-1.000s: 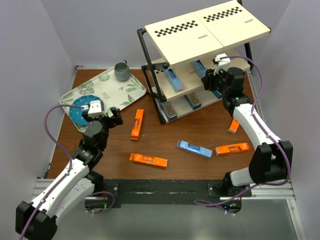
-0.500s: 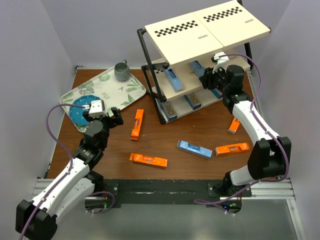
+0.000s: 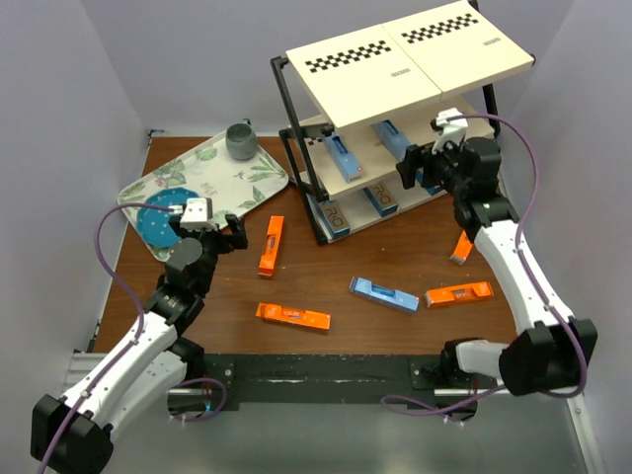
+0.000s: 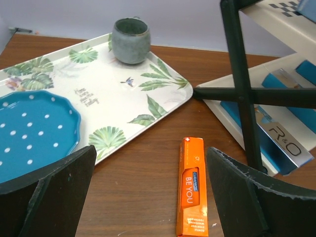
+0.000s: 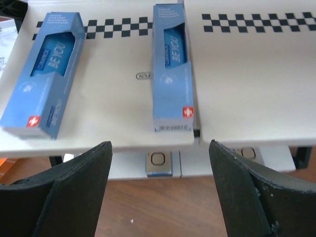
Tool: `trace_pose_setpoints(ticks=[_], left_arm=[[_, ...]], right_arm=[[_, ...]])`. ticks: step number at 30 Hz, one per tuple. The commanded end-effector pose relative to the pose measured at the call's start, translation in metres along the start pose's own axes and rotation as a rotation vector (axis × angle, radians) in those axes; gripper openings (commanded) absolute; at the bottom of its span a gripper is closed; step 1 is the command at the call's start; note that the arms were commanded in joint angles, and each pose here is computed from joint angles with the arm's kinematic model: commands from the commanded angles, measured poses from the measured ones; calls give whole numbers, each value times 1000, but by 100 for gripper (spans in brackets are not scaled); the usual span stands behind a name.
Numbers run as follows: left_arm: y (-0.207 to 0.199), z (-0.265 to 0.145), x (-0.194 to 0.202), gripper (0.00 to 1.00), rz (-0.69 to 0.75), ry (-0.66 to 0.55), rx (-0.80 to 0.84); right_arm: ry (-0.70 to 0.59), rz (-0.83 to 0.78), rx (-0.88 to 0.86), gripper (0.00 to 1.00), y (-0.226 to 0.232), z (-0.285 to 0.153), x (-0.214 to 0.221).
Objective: Place and organize the toothpastes onto the shelf
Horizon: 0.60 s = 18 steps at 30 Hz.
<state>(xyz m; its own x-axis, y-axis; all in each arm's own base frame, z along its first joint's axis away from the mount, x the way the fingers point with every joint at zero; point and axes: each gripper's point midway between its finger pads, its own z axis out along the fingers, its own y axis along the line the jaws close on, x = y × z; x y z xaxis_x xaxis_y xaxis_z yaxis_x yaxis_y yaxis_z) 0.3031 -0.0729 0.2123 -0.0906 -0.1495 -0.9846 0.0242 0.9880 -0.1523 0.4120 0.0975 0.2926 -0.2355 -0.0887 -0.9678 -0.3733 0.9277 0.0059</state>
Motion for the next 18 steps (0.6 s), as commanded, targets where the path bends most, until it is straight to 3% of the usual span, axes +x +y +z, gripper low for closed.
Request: trace_pose_setpoints(ticks=[1,10,18], left_arm=[[-25,-2,-23,99,18,-81,132],[-57,-11,-21,100,56,-68,268],[-68,-24,-33,100,46,-102,310]], right_arm=[[142,51,26,86,6,-38,38],[526,261,78,95,31,-124,128],[748,474,42,98,64,-152,168]])
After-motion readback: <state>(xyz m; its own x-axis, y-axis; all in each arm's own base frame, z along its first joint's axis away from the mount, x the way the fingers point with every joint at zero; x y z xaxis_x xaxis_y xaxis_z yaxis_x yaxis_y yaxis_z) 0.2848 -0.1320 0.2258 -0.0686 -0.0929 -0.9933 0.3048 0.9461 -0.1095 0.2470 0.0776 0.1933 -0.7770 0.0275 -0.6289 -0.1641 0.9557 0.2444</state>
